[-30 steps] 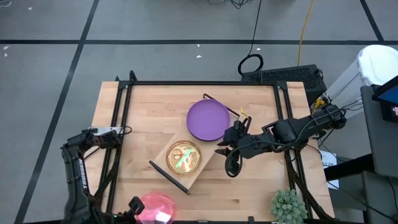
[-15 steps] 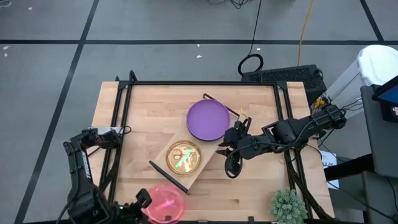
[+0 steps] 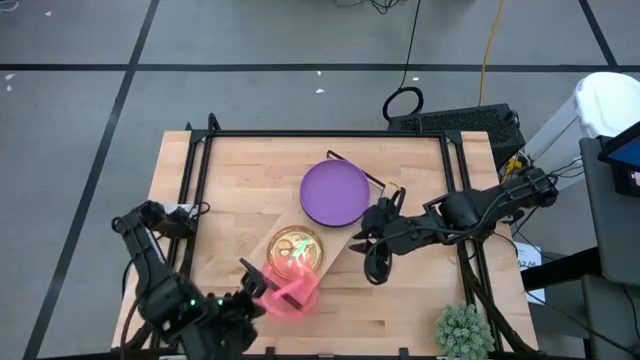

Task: Place and stack plates onto a shelf
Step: Stack the pink plate on top of the green plate on the shelf

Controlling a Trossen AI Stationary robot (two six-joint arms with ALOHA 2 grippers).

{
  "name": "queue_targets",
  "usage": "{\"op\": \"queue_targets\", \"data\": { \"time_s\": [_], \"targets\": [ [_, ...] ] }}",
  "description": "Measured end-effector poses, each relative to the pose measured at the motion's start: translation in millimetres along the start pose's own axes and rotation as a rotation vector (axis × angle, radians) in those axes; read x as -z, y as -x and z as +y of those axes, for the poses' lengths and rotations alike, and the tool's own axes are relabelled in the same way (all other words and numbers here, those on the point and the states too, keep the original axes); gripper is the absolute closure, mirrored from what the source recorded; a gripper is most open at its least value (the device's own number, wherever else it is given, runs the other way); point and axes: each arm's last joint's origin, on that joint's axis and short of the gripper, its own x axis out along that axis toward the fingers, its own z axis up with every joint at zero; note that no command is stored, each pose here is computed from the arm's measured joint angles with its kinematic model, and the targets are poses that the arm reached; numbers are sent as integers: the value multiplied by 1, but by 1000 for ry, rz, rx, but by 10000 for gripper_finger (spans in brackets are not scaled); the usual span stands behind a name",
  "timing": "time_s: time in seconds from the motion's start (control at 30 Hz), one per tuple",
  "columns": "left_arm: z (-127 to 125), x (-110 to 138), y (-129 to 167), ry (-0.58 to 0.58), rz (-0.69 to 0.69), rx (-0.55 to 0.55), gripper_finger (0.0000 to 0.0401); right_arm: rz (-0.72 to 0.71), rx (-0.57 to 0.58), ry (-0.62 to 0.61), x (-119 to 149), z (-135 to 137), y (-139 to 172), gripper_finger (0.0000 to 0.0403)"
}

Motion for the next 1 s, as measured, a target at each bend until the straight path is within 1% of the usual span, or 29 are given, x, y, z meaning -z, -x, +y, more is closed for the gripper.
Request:
{"op": "queue_targets", "data": {
  "time_s": [0.13, 0.27, 0.43, 0.53, 0.73, 1.0],
  "targets": [
    [26, 8, 0, 47, 39, -52, 401, -18, -21, -42, -2, -4, 14, 298],
    [49, 16, -5, 123, 76, -85, 401, -74, -17, -69, -4, -9, 32, 298],
    [65, 20, -15, 166, 115, -98, 401, -153, -8, -90, -7, -17, 56, 298],
    [66, 20, -25, 203, 121, -81, 401, -178, -19, -99, -8, -21, 67, 298],
    [53, 20, -37, 248, 142, -70, 401, -206, -43, -117, -8, -26, 81, 298],
    [40, 22, -51, 303, 166, -68, 401, -202, -43, -106, -8, -27, 84, 298]
  ]
}}
